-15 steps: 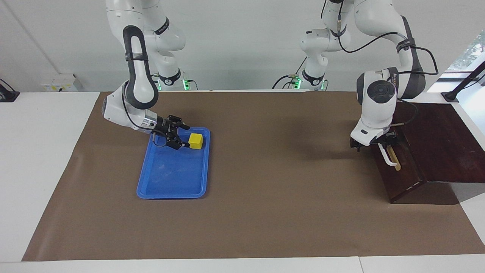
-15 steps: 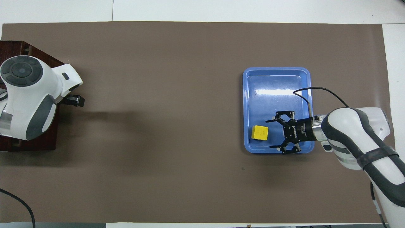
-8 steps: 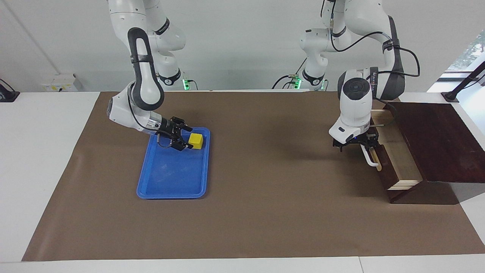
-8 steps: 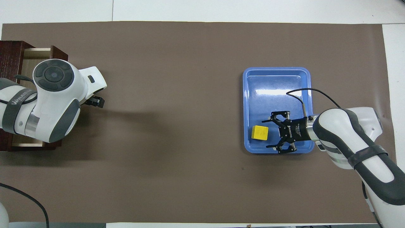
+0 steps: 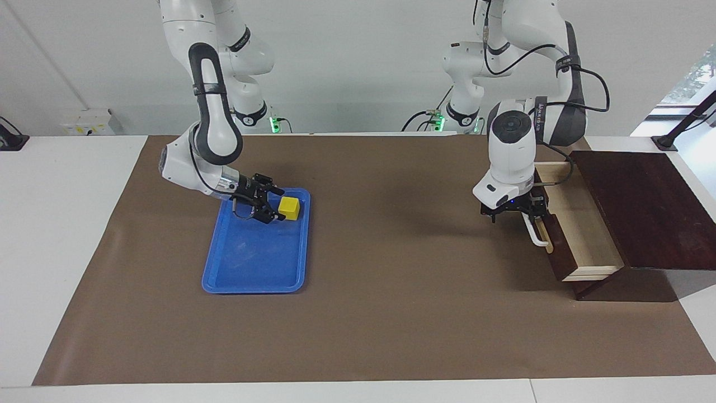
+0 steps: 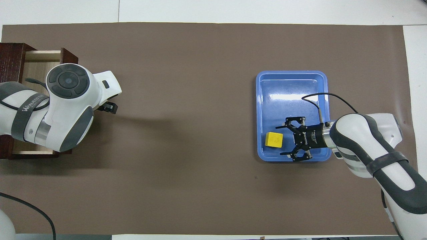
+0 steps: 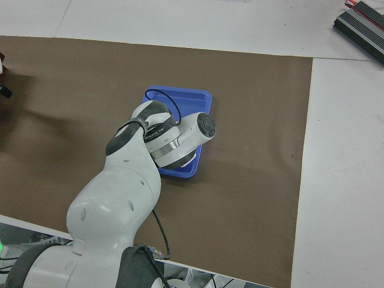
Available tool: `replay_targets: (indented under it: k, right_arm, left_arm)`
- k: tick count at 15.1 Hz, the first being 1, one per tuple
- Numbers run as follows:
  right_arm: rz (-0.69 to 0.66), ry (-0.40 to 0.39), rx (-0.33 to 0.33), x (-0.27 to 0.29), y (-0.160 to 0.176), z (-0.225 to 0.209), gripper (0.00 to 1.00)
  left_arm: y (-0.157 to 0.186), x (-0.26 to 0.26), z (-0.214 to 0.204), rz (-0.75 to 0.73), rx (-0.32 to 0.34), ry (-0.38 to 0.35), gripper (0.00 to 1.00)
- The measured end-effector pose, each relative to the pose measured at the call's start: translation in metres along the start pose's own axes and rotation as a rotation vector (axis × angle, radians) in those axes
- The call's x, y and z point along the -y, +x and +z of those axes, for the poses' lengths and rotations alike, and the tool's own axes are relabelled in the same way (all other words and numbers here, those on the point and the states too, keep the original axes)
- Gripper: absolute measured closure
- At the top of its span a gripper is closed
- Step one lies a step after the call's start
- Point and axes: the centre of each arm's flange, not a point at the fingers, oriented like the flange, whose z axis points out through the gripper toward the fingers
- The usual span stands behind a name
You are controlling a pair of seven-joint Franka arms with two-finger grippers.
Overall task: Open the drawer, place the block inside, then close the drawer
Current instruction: 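Lower the right gripper and grasp the yellow block while the left gripper pulls the drawer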
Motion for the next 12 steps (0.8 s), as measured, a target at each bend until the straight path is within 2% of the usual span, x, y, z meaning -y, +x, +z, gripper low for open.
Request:
replay_targets:
  k: [3, 4, 5, 6, 8, 9, 12]
  right_arm:
    - [0.0, 0.001, 0.0, 0.0, 0.0, 0.0, 0.02]
    - [0.0, 0.001, 0.0, 0.0, 0.0, 0.0, 0.1]
    - [0.0, 0.001, 0.0, 0.0, 0.0, 0.0, 0.1]
    - [0.0, 0.001, 0.0, 0.0, 0.0, 0.0, 0.15]
    - [0.0, 0.001, 0.0, 0.0, 0.0, 0.0, 0.37]
    - [-0.001, 0.002, 0.0, 0.001, 0.0, -0.001, 0.44]
    - [-0.015, 0.016, -0.001, 0.008, -0.005, -0.006, 0.44]
  left_arm:
    - [0.001, -0.009, -0.003, 0.015, -0.005, -0.002, 0.0]
    - [0.001, -0.009, -0.004, 0.015, -0.004, -0.002, 0.0]
    - [0.002, -0.008, -0.005, 0.012, -0.004, -0.001, 0.0]
    - [0.003, -0.006, -0.009, 0.008, -0.002, 0.001, 0.0]
    - [0.007, 0.001, -0.025, -0.024, -0.002, -0.023, 0.0]
    - [0.01, 0.005, -0.035, -0.047, -0.008, -0.049, 0.0]
    - [0.017, 0.016, -0.065, -0.108, -0.031, -0.121, 0.0]
